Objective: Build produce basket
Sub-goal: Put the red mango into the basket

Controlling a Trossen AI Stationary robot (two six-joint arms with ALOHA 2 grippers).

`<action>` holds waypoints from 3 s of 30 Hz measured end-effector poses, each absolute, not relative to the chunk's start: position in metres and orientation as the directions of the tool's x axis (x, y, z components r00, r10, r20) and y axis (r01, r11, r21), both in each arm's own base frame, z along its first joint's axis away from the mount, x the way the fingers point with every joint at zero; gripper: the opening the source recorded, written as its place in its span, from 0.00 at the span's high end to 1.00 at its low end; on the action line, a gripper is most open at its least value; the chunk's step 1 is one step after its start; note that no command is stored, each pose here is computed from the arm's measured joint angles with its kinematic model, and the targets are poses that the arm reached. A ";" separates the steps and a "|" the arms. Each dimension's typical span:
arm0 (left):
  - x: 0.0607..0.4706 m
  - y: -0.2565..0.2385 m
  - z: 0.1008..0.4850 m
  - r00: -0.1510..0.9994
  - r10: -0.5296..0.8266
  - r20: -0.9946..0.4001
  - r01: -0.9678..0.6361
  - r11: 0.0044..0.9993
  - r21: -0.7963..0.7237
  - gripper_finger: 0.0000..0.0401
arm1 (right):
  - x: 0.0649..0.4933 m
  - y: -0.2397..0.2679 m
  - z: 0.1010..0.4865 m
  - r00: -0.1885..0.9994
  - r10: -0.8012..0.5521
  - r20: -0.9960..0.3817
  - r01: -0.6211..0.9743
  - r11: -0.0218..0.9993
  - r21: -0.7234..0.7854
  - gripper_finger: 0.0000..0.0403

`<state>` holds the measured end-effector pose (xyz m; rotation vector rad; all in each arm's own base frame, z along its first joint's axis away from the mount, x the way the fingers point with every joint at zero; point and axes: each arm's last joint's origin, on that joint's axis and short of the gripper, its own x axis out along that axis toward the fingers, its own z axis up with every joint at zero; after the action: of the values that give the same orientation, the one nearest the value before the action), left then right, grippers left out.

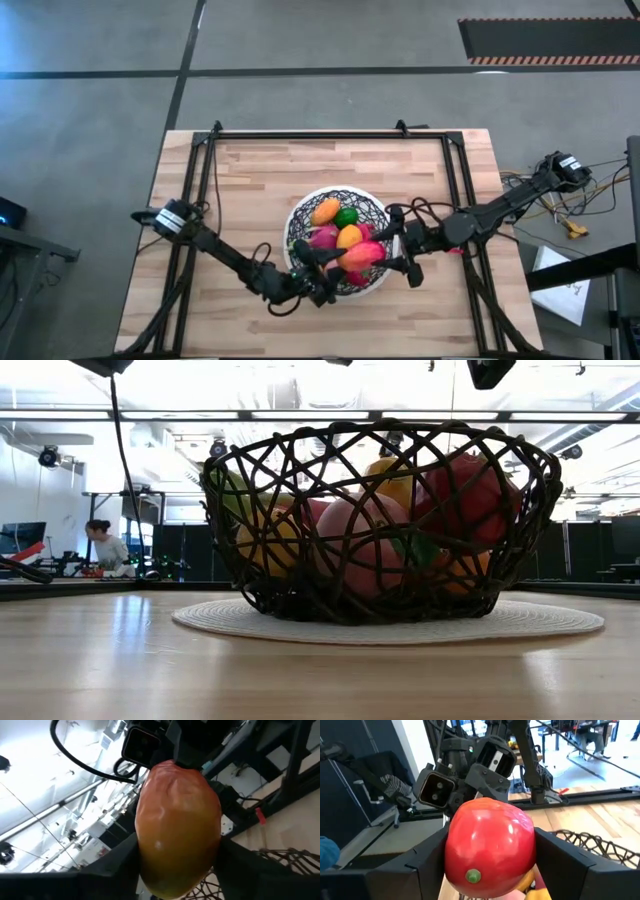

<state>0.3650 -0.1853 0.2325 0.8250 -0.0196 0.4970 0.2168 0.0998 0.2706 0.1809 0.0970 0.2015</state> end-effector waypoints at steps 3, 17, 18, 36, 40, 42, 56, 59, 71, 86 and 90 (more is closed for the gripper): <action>0.362 -0.189 0.234 0.902 0.400 0.163 -0.392 0.599 0.699 0.54 | 0.216 0.099 0.268 0.972 0.210 -0.105 -0.188 0.964 0.186 0.32; 0.350 -0.187 0.279 0.876 0.392 -0.281 -0.117 0.737 0.665 0.54 | 0.181 0.075 0.287 0.883 -0.137 -0.449 0.218 0.967 0.134 0.26; 0.351 -0.185 0.284 0.868 0.384 -0.314 -0.090 0.745 0.661 0.54 | 0.181 0.075 0.287 0.878 -0.147 -0.455 0.229 0.965 0.130 0.26; 0.408 -0.112 0.280 0.774 0.302 -0.556 0.048 0.848 0.527 0.54 | 0.179 0.101 0.275 0.863 -0.064 -0.502 0.175 0.969 0.177 0.35; 0.413 -0.111 0.277 0.784 0.264 -0.562 0.074 0.859 0.506 0.54 | 0.185 0.103 0.268 0.852 -0.135 -0.505 0.254 0.951 0.175 0.40; 0.414 -0.111 0.273 0.781 0.259 -0.569 0.091 0.854 0.513 0.53 | 0.190 0.107 0.261 0.835 -0.147 -0.530 0.267 0.951 0.157 0.43; 0.415 -0.115 0.265 0.772 0.122 -0.624 0.272 0.823 0.498 0.52 | 0.213 0.125 0.216 0.724 -0.143 -0.675 0.307 0.943 0.129 0.61; 0.415 -0.115 0.265 0.772 0.103 -0.627 0.298 0.813 0.501 0.51 | 0.215 0.127 0.211 0.704 -0.125 -0.699 0.304 0.943 0.137 0.62; 0.418 -0.114 0.273 0.791 0.041 -0.610 0.319 0.823 0.469 0.24 | 0.201 0.119 0.224 0.691 -0.093 -0.717 0.325 0.925 0.194 0.64; 0.357 -0.163 0.321 0.787 0.458 -0.413 -0.086 0.745 0.662 0.21 | 0.228 0.129 0.252 0.906 -0.036 -0.422 0.144 0.963 0.226 0.74; 0.346 -0.171 0.303 0.755 0.483 -0.445 -0.154 0.788 0.596 0.21 | 0.250 0.128 0.243 0.926 -0.060 -0.373 0.144 0.969 0.201 0.77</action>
<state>0.3460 -0.1708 0.3035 0.5647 0.6259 0.3679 0.2502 0.1277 0.2434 0.2278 0.3733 -0.1055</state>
